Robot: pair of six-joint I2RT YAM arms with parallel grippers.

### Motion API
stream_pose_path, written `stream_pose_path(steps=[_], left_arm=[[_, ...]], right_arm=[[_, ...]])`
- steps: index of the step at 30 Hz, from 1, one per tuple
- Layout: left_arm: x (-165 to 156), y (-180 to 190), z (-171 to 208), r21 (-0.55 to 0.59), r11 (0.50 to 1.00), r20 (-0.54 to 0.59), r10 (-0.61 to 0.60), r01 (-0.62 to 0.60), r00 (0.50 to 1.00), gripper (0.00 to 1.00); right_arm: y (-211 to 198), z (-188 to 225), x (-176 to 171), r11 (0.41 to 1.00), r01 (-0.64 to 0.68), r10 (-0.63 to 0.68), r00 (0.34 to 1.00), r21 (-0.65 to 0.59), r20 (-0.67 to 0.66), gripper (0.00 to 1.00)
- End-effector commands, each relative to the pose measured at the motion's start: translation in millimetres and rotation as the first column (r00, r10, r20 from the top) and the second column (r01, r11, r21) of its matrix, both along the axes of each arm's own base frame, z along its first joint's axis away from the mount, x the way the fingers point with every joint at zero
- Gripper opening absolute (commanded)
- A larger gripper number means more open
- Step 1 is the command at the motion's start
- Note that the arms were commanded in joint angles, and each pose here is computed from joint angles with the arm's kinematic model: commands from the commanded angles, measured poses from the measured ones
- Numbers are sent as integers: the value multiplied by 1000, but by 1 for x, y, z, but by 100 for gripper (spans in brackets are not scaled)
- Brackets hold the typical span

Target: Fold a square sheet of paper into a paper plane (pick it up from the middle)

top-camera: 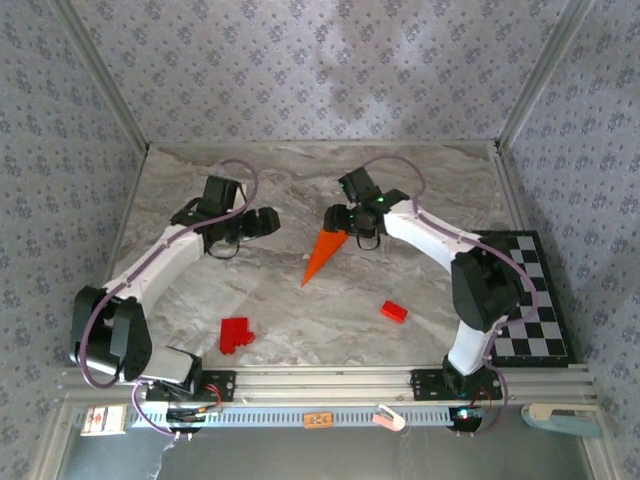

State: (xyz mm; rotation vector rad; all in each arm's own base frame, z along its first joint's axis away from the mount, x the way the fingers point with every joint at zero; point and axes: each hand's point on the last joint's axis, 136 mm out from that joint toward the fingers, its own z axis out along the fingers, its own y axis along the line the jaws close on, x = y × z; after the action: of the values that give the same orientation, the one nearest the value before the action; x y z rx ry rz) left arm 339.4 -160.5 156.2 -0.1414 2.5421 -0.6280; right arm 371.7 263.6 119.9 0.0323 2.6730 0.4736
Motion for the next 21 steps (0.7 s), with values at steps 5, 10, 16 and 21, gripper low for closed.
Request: stream_pose_path(steps=[5,10,16,21], left_arm=[[-12,52,-4,139,987,55,70,-77,996,94],[-15,62,-3,144,985,63,89,-97,994,100],[-14,64,-2,133,985,73,97,-106,993,100],[-14,64,-5,119,987,67,100,-107,993,100]], right_arm=[[15,-28,-13,976,153,-169,981,-154,-100,69],[22,-46,-17,948,229,-261,957,-223,-129,66],[27,-63,-27,923,234,-289,946,-306,-149,64],[18,-65,-31,895,256,-321,938,-367,-131,61]])
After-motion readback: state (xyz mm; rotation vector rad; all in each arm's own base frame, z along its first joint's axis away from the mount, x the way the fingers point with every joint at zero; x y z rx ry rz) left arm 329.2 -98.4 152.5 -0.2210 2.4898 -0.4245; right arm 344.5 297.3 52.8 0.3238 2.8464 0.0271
